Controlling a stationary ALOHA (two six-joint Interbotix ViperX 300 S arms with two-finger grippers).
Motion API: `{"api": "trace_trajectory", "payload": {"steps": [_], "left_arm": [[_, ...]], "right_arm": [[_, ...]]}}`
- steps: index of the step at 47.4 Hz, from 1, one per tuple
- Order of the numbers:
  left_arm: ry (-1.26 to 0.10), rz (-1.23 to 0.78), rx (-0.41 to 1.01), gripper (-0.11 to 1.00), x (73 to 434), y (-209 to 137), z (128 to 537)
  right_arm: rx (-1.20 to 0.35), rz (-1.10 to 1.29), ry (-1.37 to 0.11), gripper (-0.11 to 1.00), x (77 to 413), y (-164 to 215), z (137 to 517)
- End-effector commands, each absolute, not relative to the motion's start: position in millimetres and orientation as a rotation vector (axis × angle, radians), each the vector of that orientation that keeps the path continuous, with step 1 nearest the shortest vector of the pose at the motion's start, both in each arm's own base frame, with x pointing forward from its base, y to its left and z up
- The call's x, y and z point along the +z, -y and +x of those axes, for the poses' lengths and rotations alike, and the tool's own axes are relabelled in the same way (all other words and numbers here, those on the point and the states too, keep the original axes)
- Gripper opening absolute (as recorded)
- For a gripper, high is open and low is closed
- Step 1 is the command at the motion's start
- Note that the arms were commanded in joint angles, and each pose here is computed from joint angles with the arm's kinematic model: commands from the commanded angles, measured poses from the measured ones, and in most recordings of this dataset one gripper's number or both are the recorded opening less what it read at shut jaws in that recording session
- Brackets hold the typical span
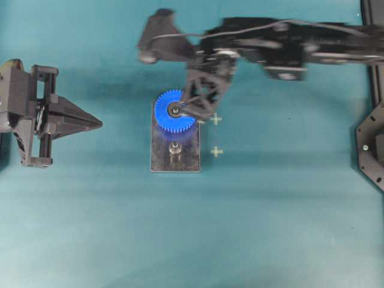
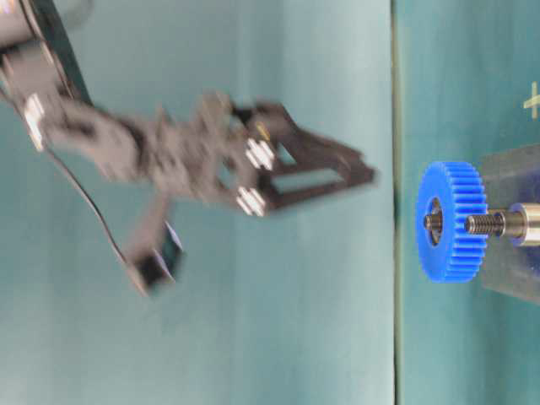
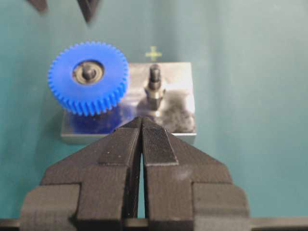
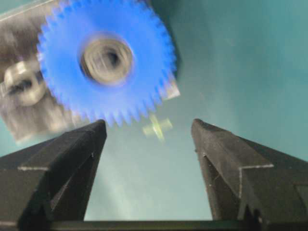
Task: Fit the large gear onto the shaft.
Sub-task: 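Open the right gripper and withdraw it right from the gear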
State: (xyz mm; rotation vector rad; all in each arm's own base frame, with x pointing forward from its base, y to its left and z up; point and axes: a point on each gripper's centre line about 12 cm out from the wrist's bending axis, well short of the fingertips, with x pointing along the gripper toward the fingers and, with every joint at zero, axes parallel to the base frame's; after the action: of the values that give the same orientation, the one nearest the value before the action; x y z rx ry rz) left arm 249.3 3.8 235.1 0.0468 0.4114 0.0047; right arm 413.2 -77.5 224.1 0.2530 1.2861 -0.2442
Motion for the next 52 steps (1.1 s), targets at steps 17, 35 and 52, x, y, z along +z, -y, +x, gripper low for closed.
{"api": "trace_trajectory", "payload": {"steps": [17,35,52], "left_arm": [[-0.398,0.059,0.001,0.0,237,-3,249],[-0.395,0.056,0.002,0.0,236,-3,244],[-0.414,0.036,0.005,0.0,228,-3,241]], "right_arm": [[-0.187,0.207,-1.01,0.77,247,49,371],[-0.159,0.19,-0.984,0.77,231,34,343],[-0.139,0.179,-0.868,0.77,244,28,326]]}}
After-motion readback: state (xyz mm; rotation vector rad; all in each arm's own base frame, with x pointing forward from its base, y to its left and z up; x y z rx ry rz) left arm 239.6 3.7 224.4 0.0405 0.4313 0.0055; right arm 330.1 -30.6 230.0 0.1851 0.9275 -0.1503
